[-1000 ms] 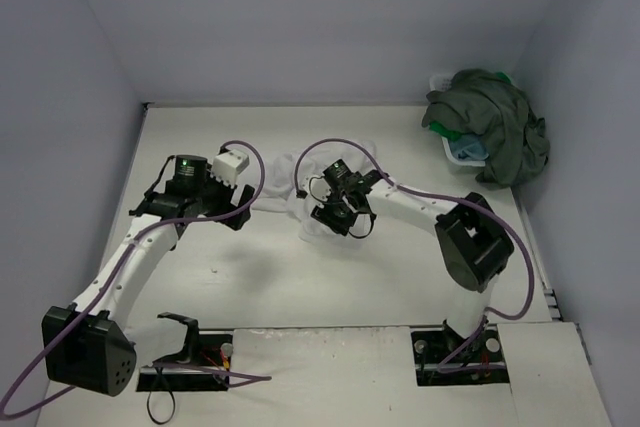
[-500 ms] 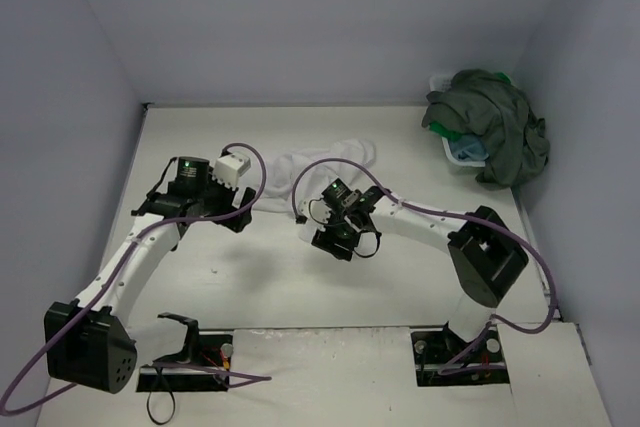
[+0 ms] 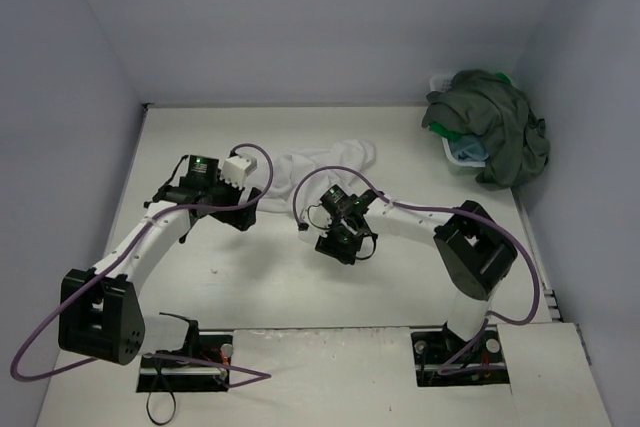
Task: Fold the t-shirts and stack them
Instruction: Flatten out the tshirt
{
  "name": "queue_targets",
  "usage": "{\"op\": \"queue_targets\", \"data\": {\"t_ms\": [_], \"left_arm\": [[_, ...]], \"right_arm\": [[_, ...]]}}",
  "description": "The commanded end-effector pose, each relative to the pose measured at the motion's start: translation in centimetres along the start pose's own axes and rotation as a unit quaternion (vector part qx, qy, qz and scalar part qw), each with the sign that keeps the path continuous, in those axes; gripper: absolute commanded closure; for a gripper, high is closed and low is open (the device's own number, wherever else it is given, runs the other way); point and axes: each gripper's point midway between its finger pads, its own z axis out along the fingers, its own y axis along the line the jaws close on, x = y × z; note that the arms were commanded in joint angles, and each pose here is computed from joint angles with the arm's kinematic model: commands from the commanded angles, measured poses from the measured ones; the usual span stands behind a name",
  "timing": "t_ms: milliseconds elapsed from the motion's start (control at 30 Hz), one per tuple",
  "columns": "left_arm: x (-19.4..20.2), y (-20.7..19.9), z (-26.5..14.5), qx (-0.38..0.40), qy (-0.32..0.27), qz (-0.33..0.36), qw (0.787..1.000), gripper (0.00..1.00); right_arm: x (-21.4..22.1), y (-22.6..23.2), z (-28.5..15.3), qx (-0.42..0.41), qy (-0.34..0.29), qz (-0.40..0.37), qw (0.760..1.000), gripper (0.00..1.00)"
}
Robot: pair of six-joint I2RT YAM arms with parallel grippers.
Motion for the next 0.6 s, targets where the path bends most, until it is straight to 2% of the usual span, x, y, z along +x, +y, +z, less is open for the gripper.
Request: {"op": "queue_targets", "data": {"t_ms": [0, 233, 567], "left_arm": [[-3.4, 0.3, -0.5, 0.0, -0.054, 0.018, 0.998, 0.14], [-2.9, 0.3, 0.0, 0.001, -0.051, 0.022, 0.998, 0.14], [-3.3, 0.5, 0.5, 0.002, -0.053, 0.018, 0.998, 0.14]], "right_arm": [[0.9, -0.7, 0.8, 0.007, 0.013, -0.002, 1.0, 0.48], [0.5, -2.3, 1.3, 0.024, 0.01, 0.002, 1.0, 0.47], [-1.4, -3.6, -1.8, 0.051, -0.031, 0.006, 0.998, 0.46]]}}
